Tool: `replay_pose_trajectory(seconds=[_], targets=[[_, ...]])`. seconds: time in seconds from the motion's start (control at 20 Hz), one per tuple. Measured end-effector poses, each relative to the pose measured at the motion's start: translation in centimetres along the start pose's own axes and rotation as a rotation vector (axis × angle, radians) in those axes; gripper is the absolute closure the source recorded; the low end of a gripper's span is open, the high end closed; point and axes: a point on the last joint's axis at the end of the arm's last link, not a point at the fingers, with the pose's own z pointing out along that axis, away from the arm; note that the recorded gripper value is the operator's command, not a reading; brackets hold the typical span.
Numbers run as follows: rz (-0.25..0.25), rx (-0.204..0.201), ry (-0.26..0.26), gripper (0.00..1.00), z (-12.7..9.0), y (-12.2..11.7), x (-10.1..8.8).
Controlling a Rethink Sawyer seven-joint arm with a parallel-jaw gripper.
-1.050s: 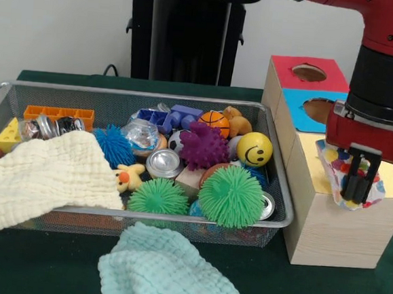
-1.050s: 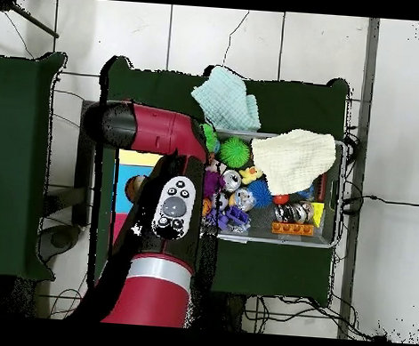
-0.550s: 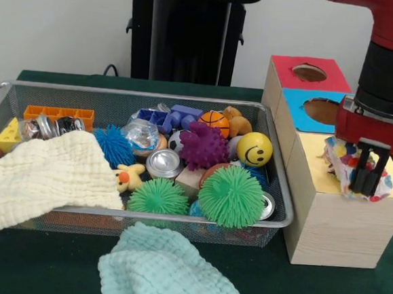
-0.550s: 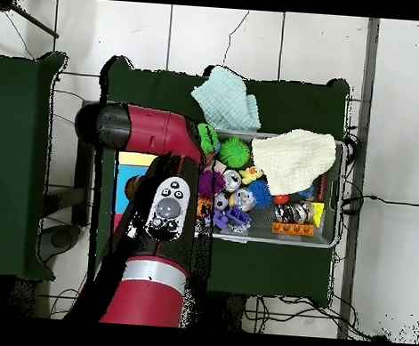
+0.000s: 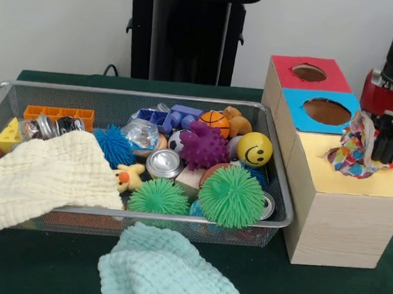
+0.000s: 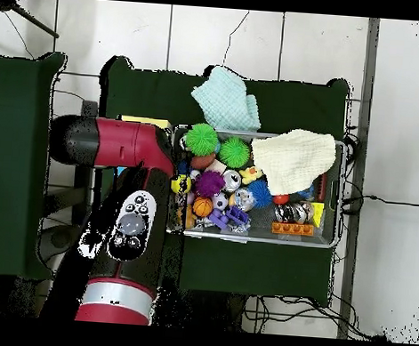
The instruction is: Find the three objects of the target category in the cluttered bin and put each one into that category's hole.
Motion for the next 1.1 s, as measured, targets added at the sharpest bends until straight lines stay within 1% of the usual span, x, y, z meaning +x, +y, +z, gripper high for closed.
replay_pose_trajectory(seconds=[0.15,0.35,0.45,0.6,0.65,0.7,0.8,0.9,1.1], targets=[[0.003,0.004,0.003,1.00,-0.2,-0.3,0.2],[0.014,0.016,0.014,1.00,0.8,-1.4,-0.1],[0.022,0.030,0.017,1.00,2.3,-2.6,-0.5],[0.033,0.045,-0.004,1.00,5.3,-4.7,-1.4],[0.035,0.044,-0.012,1.00,6.0,-5.0,-1.6],[0.035,0.037,-0.027,1.00,7.0,-5.2,-1.9],[0.035,0.020,-0.048,1.00,8.1,-5.2,-2.1],[0.029,0.017,-0.059,1.00,8.0,-5.0,-2.2],[0.013,0.023,-0.064,1.00,8.1,-4.9,-2.1]])
